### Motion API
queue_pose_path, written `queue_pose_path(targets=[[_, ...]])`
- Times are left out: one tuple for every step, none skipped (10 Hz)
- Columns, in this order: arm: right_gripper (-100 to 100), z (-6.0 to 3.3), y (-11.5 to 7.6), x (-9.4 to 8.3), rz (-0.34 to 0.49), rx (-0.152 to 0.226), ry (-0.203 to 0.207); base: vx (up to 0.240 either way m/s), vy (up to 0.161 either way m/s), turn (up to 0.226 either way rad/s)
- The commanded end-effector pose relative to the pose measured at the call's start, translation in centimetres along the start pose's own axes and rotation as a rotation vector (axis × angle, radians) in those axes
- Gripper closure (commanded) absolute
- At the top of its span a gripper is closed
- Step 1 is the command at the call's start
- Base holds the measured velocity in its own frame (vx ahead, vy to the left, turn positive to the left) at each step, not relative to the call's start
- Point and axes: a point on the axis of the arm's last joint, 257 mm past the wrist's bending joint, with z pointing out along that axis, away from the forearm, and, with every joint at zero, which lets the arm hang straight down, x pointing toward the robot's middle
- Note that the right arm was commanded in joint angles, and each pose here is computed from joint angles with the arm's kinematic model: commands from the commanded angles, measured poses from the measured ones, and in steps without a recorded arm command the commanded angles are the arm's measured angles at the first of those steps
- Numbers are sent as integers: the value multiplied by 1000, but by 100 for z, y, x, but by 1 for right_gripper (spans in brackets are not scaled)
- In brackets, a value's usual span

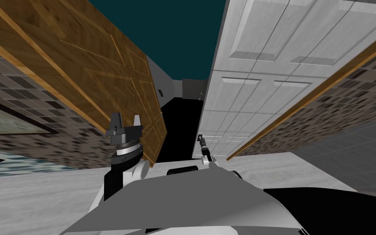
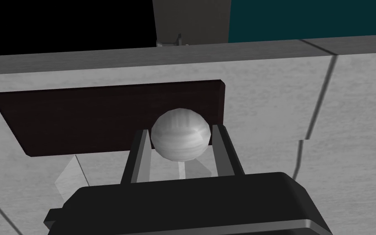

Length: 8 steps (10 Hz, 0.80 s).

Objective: Push the door open

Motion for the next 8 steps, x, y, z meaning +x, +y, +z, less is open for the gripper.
queue_pose_path(targets=[[100,41,63,-119,-4,-16,-21,171,30,-28],[100,38,63,-164,-4,-16,-31,167,23,-26],[100,34,63,-215,-5,-16,-42,170,48,-29],[100,30,63,-267,-5,-16,-54,197,39,-47],[100,47,97,-265,-5,-25,-54,128,6,-24],[100,19,63,-384,-5,-16,-81,159,22,-23],[100,19,63,-384,-5,-16,-81,147,24,-39],[100,19,63,-384,-5,-16,-81,72,14,-12]])
